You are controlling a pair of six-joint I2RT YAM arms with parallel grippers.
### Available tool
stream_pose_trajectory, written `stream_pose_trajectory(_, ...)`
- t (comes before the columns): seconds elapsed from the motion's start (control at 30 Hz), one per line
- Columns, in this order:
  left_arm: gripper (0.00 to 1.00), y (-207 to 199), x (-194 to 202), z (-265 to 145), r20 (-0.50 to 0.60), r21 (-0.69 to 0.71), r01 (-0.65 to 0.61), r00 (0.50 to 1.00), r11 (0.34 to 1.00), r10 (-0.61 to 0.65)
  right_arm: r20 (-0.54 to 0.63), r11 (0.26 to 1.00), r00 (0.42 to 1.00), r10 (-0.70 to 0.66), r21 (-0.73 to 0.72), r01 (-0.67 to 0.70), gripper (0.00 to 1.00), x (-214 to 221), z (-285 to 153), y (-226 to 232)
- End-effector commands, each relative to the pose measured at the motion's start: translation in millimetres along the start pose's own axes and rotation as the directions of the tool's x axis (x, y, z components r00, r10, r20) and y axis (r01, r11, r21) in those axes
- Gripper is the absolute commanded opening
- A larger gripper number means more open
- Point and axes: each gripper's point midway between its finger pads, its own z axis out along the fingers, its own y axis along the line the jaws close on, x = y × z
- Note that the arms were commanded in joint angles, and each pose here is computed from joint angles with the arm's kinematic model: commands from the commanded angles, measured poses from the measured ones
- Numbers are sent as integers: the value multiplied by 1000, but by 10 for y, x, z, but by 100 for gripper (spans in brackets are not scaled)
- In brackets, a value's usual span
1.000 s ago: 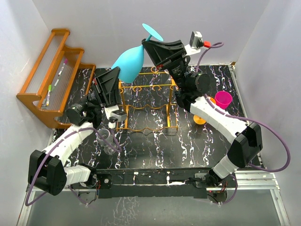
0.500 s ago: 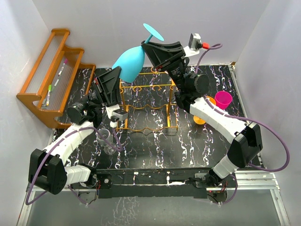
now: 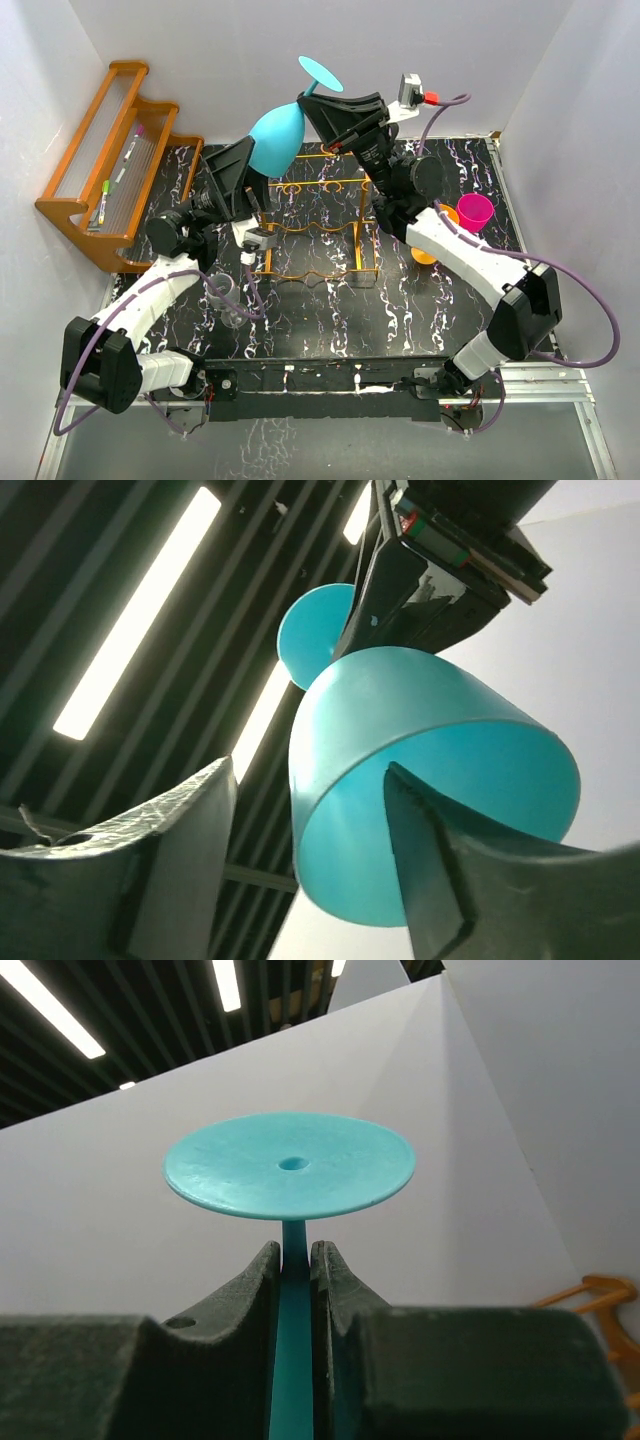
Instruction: Place the wine glass upside down on the wine glass rack
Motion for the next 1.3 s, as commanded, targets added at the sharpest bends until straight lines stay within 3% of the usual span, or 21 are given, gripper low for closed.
stream_pose_trajectory(0.0,65,146,6,32,-6,2,-53,999,999,53,60,989,988,-146,15,145,8,-462,64,191)
stream_pose_trajectory(0.1,77,137,-27,15,1,10,-56,998,998,56,82,973,970,-229,40,226,8,-726,49,239)
stream_pose_trajectory(0.33,83,-46,-89,-188,-72,101,30,997,994,-22,29,895,900,-434,125,428,8,-1124,-190,374)
stream_pose_trajectory(0.57,86,-171,241,-318,-275,179,114,960,977,-62,-278,834,829,-485,138,534,8,-799,-746,345)
stream_pose_trajectory(0.7,97,-4,660,-344,-471,131,226,871,965,-140,-433,829,788,-437,144,540,8,-477,-1349,286)
stream_pose_trajectory(0.93,97,219,1128,-504,-732,-36,468,589,883,-342,-588,759,710,-388,233,608,8,-260,-2112,46)
stream_pose_trajectory(1.0,97,360,1262,-539,-788,-110,510,478,853,-388,-616,725,686,-387,257,639,8,-253,-2203,-69)
stream_pose_trajectory(1.03,97,369,1359,-612,-831,-150,522,393,840,-393,-627,711,676,-388,262,652,8,-251,-2230,-114)
stream_pose_trajectory(1.13,97,280,1662,-902,-935,-289,547,15,785,-355,-637,682,656,-405,268,681,8,-245,-2264,-225)
stream_pose_trajectory(1.17,97,239,1709,-1011,-941,-321,535,-90,782,-325,-637,676,652,-411,267,686,8,-240,-2263,-250)
stream_pose_trajectory(1.2,97,145,1711,-1094,-949,-314,552,-157,773,-273,-642,671,646,-413,265,693,8,-231,-2266,-279)
stream_pose_trajectory(1.27,97,57,1616,-1180,-938,-345,582,-238,737,-251,-655,661,633,-413,262,703,8,-208,-2273,-340)
